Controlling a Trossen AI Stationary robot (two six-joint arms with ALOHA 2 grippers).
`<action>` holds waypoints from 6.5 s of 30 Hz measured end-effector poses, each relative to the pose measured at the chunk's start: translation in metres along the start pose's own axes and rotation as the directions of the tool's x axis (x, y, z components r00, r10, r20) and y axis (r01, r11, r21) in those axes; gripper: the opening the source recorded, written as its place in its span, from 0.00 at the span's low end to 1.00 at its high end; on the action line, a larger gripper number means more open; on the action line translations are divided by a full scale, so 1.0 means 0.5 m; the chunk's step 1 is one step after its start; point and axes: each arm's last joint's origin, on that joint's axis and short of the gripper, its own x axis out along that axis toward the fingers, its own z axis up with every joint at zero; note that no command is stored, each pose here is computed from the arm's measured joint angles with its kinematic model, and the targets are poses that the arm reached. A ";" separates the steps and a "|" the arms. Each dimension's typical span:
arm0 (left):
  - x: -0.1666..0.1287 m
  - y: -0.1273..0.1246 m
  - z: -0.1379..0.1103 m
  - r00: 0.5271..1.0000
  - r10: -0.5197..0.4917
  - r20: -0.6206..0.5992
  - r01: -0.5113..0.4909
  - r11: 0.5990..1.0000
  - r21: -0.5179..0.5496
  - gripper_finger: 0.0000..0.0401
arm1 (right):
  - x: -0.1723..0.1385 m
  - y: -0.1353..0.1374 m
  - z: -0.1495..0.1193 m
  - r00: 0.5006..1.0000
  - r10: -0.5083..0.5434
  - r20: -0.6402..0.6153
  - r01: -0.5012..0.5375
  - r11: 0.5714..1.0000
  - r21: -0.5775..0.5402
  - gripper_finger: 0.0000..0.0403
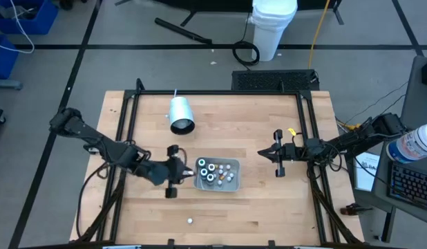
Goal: Pick & Place food coloring
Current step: Put the red food coloring bottle into the gray bin, then put the violet food coloring bottle into the gray bin
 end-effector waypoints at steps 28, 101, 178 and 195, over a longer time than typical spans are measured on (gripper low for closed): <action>0.303 0.011 0.144 0.965 -0.077 -0.251 0.123 0.977 0.176 0.19 | 0.000 0.000 -0.004 1.000 0.002 -0.023 -0.003 1.000 -0.009 0.00; 0.356 0.017 0.143 0.897 0.024 -0.441 0.088 0.969 0.232 0.49 | 0.000 0.000 -0.005 1.000 0.002 -0.023 -0.003 1.000 -0.025 0.00; 0.092 -0.053 -0.254 0.830 -0.545 0.117 0.509 0.826 0.241 0.01 | 0.000 0.000 -0.003 1.000 -0.003 -0.016 0.002 0.998 -0.055 0.00; 0.074 -0.079 -0.262 0.899 -0.398 0.183 0.323 0.885 0.336 0.01 | 0.000 -0.001 -0.003 1.000 -0.024 -0.019 0.023 0.998 -0.055 0.00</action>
